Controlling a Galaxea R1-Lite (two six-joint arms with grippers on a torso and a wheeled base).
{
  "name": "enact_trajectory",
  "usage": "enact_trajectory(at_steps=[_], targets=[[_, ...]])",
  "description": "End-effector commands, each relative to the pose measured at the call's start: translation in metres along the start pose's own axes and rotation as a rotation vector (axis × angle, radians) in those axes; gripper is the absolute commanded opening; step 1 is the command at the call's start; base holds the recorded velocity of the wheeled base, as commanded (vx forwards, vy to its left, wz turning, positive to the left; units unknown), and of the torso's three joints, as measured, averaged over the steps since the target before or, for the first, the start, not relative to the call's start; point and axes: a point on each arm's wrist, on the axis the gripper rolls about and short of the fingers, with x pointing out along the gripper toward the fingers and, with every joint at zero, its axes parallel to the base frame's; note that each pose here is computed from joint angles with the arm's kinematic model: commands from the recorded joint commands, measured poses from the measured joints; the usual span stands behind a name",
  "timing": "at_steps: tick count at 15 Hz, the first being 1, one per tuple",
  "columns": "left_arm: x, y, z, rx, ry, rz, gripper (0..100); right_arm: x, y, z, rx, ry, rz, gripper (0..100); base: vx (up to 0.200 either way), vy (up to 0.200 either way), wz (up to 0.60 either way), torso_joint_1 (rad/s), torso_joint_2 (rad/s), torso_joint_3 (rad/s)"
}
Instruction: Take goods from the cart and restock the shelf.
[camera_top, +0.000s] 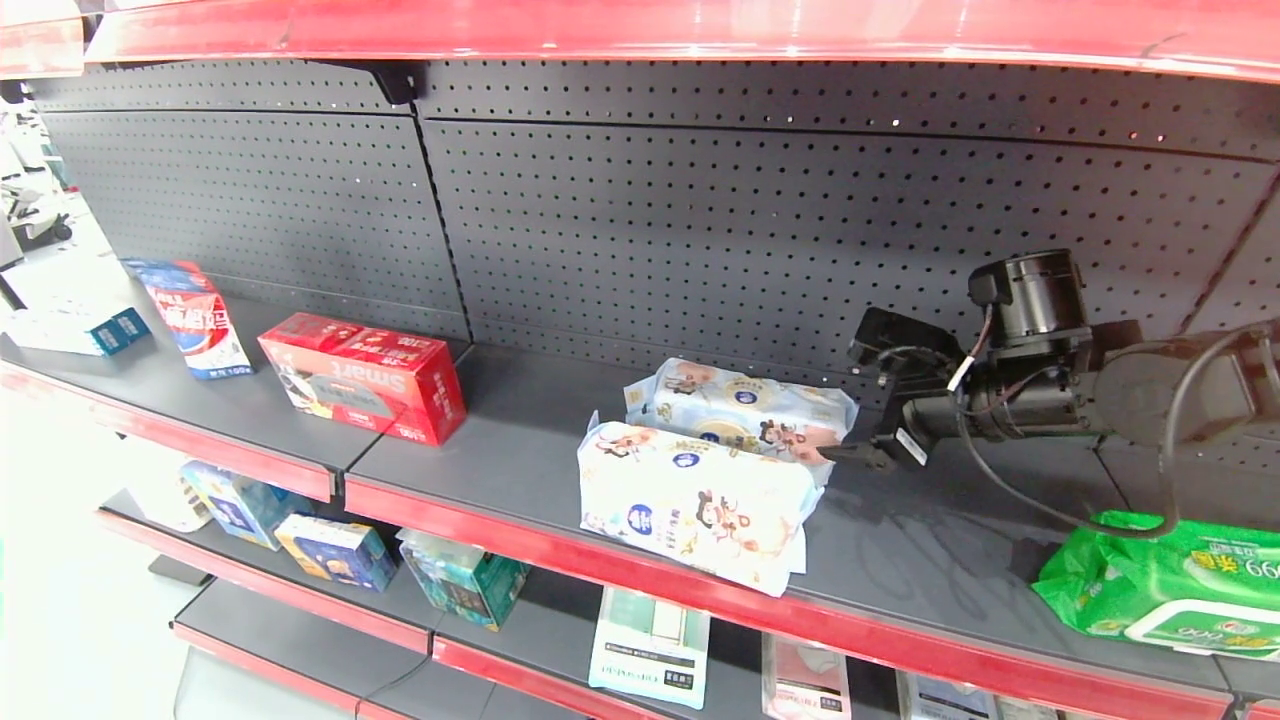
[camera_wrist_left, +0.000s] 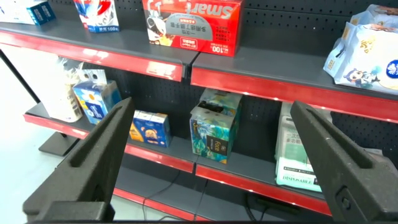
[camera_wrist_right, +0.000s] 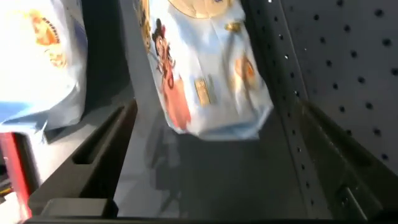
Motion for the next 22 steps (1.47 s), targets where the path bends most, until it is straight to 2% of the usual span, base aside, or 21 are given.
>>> enact_trajectory(at_steps=[1, 3, 6, 8, 10, 12, 15, 16, 18, 22], targets=[[0.000, 0.000, 0.000, 0.000, 0.001, 0.000, 100, -0.021, -0.005, -0.003, 0.023, -0.007, -0.043, 100, 0.000, 0.000, 0.00, 0.000, 0.00, 0.000], [0.000, 0.000, 0.000, 0.000, 0.001, 0.000, 100, -0.036, 0.000, -0.006, 0.082, -0.005, -0.053, 100, 0.000, 0.000, 0.00, 0.000, 0.00, 0.000], [0.000, 0.000, 0.000, 0.001, 0.001, 0.001, 100, -0.061, 0.028, -0.004, 0.280, -0.022, -0.021, 100, 0.000, 0.000, 0.00, 0.000, 0.00, 0.000], [0.000, 0.000, 0.000, 0.001, 0.001, 0.001, 100, -0.065, 0.032, -0.004, 0.302, -0.024, -0.017, 100, 0.000, 0.000, 0.00, 0.000, 0.00, 0.000], [0.000, 0.000, 0.000, 0.000, 0.001, 0.000, 100, -0.088, 0.053, -0.015, 0.377, -0.018, -0.010, 100, 0.000, 0.000, 0.00, 0.000, 0.00, 0.000], [0.000, 0.000, 0.000, 0.001, 0.001, 0.000, 100, -0.089, 0.068, -0.008, 0.424, -0.034, 0.032, 100, 0.000, 0.000, 0.00, 0.000, 0.00, 0.000], [0.000, 0.000, 0.000, 0.000, 0.001, 0.001, 100, -0.087, 0.081, -0.007, 0.442, -0.026, 0.081, 100, 0.000, 0.000, 0.00, 0.000, 0.00, 0.000], [0.000, 0.000, 0.000, 0.000, 0.001, 0.000, 100, -0.084, 0.095, -0.014, 0.437, 0.005, 0.123, 100, 0.000, 0.000, 0.00, 0.000, 0.00, 0.000], [0.000, 0.000, 0.000, 0.000, 0.001, 0.001, 100, -0.075, 0.102, -0.016, 0.439, 0.035, 0.158, 100, 0.000, 0.000, 0.00, 0.000, 0.00, 0.000], [0.000, 0.000, 0.000, 0.000, 0.001, 0.000, 100, -0.048, 0.107, -0.005, 0.428, 0.026, 0.146, 100, 0.000, 0.000, 0.00, 0.000, 0.00, 0.000]])
